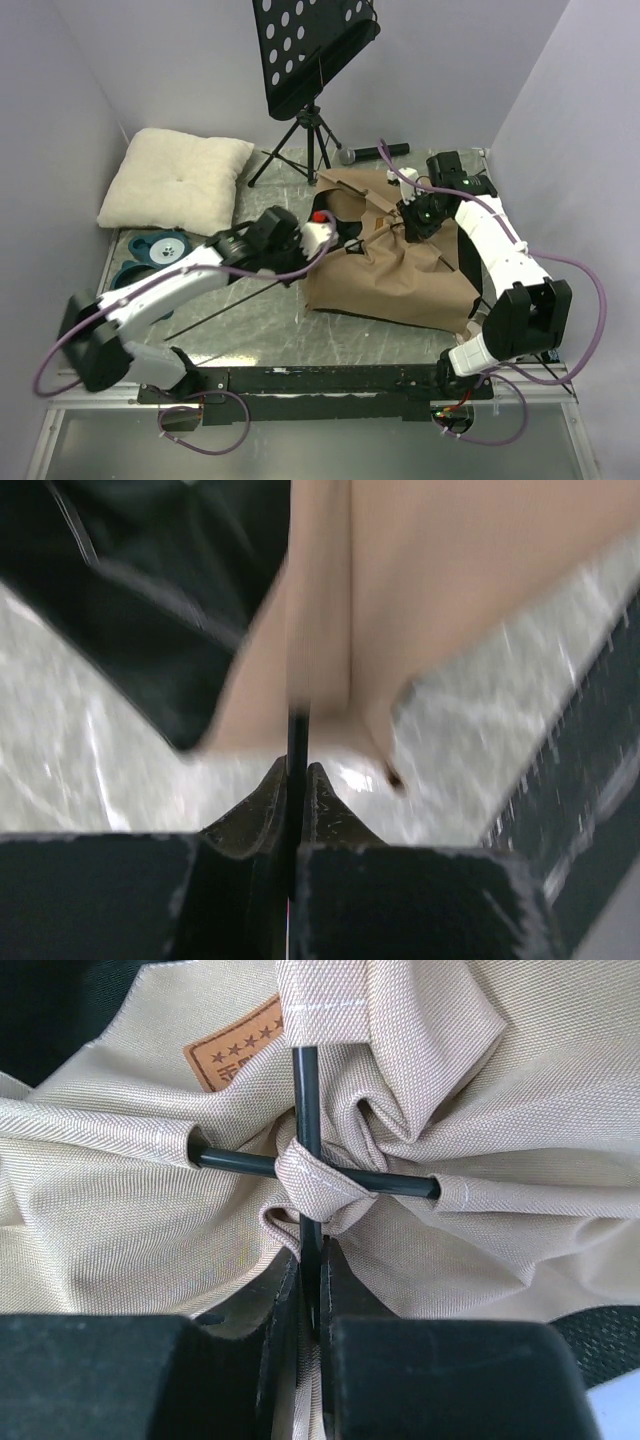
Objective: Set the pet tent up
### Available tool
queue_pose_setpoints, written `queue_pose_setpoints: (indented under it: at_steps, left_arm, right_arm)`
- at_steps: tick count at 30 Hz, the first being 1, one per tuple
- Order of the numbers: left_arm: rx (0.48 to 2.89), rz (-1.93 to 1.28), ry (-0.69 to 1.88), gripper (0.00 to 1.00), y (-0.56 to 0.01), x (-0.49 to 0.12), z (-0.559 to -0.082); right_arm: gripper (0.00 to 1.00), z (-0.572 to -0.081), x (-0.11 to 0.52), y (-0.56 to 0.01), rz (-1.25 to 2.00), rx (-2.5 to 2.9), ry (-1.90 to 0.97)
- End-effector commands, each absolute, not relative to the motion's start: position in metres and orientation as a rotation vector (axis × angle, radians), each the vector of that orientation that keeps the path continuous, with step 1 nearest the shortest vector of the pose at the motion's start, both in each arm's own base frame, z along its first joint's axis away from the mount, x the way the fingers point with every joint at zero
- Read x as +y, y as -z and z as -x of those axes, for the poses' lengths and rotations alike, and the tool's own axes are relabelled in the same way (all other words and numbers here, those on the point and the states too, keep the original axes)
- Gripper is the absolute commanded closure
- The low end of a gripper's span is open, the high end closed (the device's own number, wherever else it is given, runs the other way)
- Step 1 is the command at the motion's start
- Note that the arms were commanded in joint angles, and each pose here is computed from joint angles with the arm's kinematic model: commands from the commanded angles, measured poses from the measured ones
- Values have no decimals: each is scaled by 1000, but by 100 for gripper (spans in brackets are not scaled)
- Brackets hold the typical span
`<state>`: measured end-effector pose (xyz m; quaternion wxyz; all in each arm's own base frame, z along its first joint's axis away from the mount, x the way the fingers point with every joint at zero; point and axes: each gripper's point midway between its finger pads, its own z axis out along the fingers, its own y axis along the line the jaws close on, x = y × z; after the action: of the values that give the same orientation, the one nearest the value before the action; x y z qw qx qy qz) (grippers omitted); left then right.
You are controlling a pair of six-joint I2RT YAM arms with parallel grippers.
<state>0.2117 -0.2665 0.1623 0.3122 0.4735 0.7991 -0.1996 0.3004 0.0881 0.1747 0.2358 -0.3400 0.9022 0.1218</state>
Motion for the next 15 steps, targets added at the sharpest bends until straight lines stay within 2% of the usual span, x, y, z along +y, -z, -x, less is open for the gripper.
queue_pose_setpoints:
  at_steps: [1, 2, 3, 5, 7, 9, 12, 15]
  left_arm:
    - [1897, -1060, 588, 99, -219, -329, -273]
    - [1894, -1061, 586, 99, -218, -336, -282]
    - [1898, -1062, 587, 93, -216, -342, -290]
    - [1955, -1104, 642, 70, -212, -346, -301]
    - [2009, -1150, 778, 39, -215, -332, -299]
    - [2068, -1110, 834, 18, -215, -298, -302]
    - [2108, -1139, 799, 8, -209, -250, -292]
    - [2175, -1209, 780, 8, -198, -215, -263]
  right_arm:
    - [100, -346, 80, -192, 901, 2353, -225]
    - [100, -357, 76, -194, 880, 2341, -201]
    - [100, -367, 70, -193, 854, 2340, -169]
    - [100, -386, 61, -186, 812, 2362, -153]
    - [100, -400, 49, -183, 747, 2384, -148]
    - [100, -405, 44, -175, 713, 2401, -177]
    - [100, -407, 41, -162, 696, 2416, -194]
    - [100, -407, 45, -160, 685, 2418, -225]
